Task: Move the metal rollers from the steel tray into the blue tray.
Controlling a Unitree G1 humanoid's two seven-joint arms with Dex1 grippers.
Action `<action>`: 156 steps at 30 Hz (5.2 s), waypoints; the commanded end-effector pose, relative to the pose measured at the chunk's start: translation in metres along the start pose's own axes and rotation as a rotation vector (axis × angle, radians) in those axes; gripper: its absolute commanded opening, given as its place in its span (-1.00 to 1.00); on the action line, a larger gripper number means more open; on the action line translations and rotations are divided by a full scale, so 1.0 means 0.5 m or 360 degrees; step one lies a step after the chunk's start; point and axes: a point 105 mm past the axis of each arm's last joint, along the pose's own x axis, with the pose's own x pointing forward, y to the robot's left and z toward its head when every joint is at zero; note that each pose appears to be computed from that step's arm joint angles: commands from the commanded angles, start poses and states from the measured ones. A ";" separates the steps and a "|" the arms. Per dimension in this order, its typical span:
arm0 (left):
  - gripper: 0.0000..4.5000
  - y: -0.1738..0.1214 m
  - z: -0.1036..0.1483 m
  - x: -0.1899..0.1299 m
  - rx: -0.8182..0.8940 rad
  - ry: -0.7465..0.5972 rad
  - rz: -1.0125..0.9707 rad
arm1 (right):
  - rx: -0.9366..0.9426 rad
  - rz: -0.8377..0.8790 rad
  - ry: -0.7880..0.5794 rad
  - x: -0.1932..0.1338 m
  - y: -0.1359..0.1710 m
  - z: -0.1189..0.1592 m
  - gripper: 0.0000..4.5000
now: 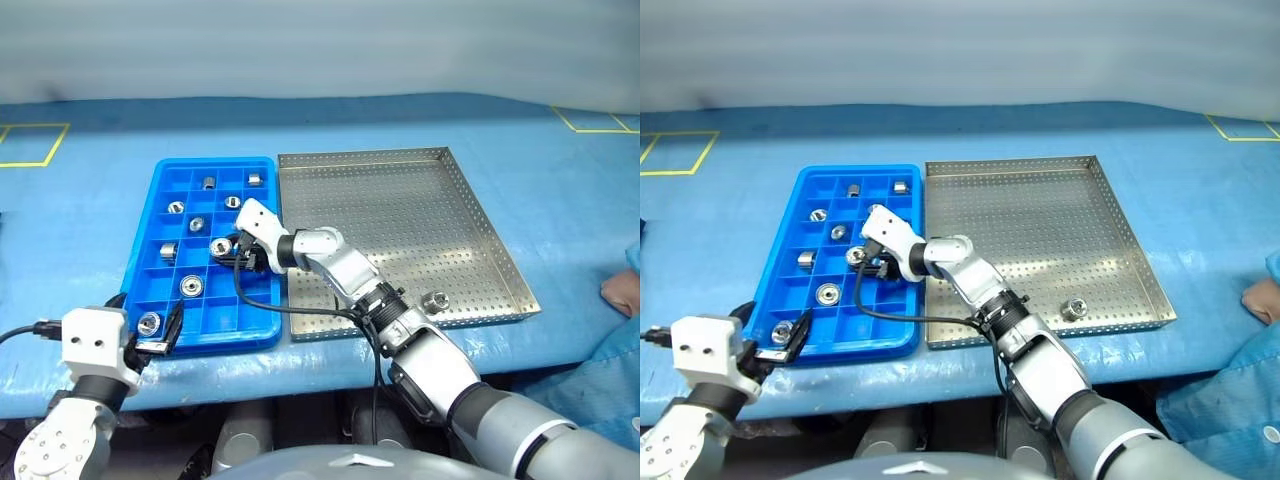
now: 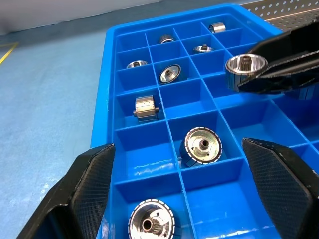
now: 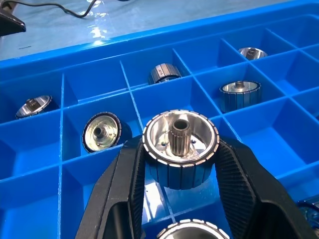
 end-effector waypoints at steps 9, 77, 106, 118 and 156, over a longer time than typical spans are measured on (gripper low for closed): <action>0.98 -0.030 0.018 0.024 0.0005 -0.0063 -0.0090 | -0.0084 0.0005 -0.0162 -0.003 -0.002 0.055 0.62; 0.17 -0.289 0.267 0.104 -0.1731 -0.0818 -0.1658 | 0.1291 0.0093 -0.1214 -0.283 -0.010 0.265 0.77; -0.14 -0.240 0.206 0.105 -0.1399 -0.0641 -0.1305 | 0.0475 -0.0616 -0.0943 -0.278 -0.066 0.237 0.77; -0.14 -0.128 0.177 0.070 -0.0476 -0.0579 -0.0831 | -0.0463 -0.0503 -0.0352 -0.271 -0.020 0.127 0.77; 0.86 -0.083 0.062 0.027 -0.0062 -0.0055 -0.0698 | -0.0103 -0.0682 -0.0463 -0.291 -0.045 0.122 0.77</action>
